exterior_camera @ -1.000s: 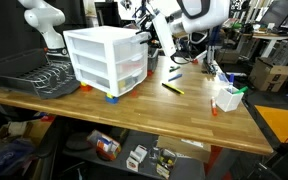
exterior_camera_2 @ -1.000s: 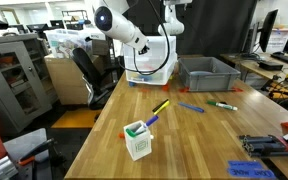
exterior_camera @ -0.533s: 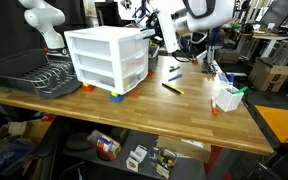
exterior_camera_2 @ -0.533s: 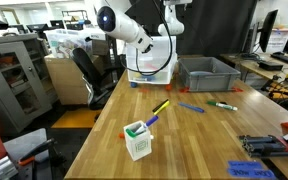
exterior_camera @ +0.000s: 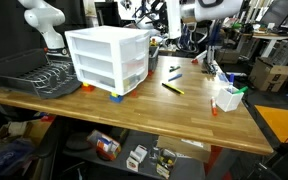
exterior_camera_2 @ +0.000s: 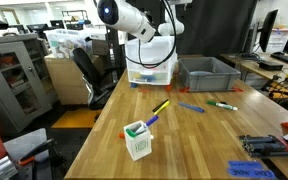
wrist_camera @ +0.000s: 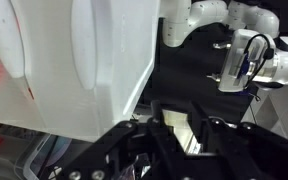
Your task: Open the top drawer of the cabinet on the table
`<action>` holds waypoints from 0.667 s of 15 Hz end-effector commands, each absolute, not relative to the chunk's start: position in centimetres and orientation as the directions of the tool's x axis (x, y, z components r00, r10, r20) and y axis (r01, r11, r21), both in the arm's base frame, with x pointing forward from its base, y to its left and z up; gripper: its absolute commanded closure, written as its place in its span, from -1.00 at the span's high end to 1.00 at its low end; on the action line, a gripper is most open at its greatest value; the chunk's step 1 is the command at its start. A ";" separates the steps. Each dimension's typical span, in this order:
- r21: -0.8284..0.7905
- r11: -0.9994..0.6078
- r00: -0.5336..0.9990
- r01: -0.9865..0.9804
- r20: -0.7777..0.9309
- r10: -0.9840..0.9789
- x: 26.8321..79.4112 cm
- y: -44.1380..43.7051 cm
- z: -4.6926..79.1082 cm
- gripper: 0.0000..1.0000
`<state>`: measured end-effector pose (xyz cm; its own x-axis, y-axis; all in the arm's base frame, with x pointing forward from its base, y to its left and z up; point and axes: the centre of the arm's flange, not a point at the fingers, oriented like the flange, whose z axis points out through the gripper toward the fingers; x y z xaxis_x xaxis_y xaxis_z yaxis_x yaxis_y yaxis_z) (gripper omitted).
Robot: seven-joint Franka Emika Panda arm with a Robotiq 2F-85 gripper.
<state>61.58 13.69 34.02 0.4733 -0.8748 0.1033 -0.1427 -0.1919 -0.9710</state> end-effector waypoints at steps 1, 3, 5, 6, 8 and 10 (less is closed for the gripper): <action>-0.984 -0.133 0.481 -0.117 0.061 -0.874 57.0 17.0 30.9 -0.83; -0.984 -0.124 0.502 -0.129 0.043 -0.864 56.6 17.3 30.4 -0.83; -0.980 -0.126 0.522 -0.154 0.028 -0.852 56.3 17.4 29.2 -0.50; -0.978 -0.128 0.532 -0.164 0.021 -0.846 56.2 17.6 28.4 -0.59; -0.973 -0.140 0.549 -0.183 0.017 -0.836 55.9 18.0 27.2 -0.66; -0.970 -0.150 0.561 -0.192 0.017 -0.827 55.8 18.3 26.2 -0.72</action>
